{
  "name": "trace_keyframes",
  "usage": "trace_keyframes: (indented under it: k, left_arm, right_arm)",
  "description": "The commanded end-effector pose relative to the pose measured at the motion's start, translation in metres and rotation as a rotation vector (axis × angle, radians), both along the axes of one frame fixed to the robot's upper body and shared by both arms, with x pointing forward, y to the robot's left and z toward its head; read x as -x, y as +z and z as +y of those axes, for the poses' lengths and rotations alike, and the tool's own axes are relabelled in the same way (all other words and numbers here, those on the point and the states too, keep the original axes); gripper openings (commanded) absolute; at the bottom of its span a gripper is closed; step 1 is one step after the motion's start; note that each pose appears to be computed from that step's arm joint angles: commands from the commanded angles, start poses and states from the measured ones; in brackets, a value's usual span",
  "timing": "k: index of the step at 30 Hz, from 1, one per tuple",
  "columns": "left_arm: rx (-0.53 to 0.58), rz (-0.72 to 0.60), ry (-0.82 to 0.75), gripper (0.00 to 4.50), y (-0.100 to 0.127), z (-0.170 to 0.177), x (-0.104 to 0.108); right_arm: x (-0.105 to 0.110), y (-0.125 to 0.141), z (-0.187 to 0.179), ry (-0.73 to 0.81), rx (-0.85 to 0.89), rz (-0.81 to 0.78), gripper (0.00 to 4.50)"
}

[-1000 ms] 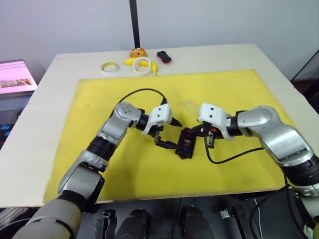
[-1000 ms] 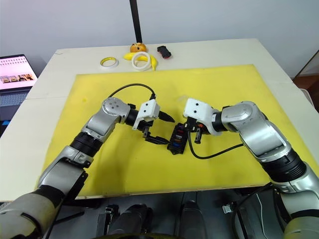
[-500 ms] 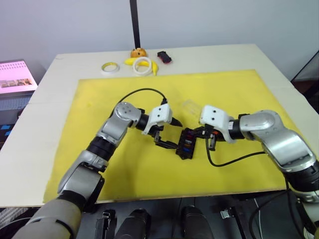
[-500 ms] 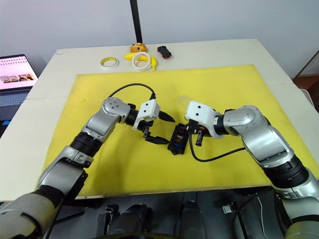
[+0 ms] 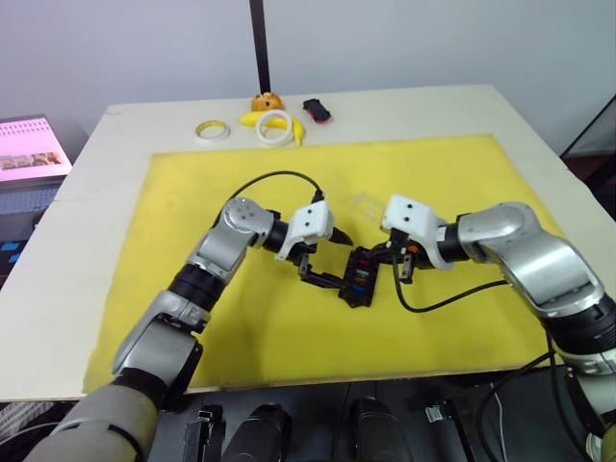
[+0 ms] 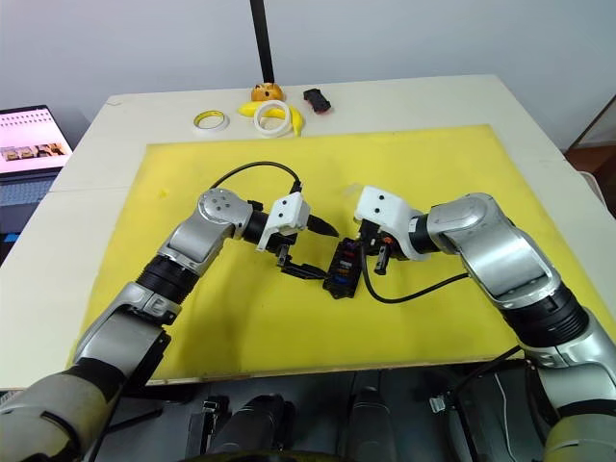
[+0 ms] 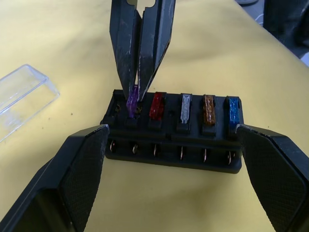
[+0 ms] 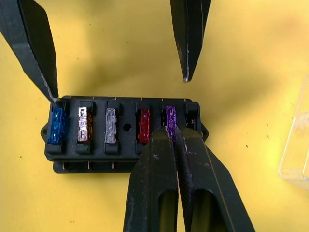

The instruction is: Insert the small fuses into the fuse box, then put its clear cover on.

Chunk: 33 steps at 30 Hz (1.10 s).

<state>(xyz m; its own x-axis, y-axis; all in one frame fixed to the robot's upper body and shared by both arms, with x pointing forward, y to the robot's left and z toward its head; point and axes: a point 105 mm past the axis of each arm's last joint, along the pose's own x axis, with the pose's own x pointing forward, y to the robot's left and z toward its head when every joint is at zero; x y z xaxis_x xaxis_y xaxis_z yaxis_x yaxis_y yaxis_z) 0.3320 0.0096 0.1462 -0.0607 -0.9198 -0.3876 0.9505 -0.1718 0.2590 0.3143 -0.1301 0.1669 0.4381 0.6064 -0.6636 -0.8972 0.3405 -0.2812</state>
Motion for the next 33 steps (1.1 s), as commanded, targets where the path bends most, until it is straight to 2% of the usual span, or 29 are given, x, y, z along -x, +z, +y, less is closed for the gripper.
trace_keyframes:
  k: [1,13,33]
  left_arm:
    - [0.023,-0.043,-0.013,4.41,0.011,-0.0024,0.0002]
    - [0.027,-0.047,-0.007,4.41,0.0091,-0.0014,0.0001]
    - [0.02,-0.045,0.01,4.41,0.0043,0.0059,-0.0011]
  right_arm:
    - [0.0016,-0.002,0.0043,0.03,0.03,0.012,0.0]
    - [0.0014,0.0063,0.0092,0.031,0.064,0.049,0.0]
    - [0.0055,0.0008,0.0027,0.005,0.072,0.048,0.0]
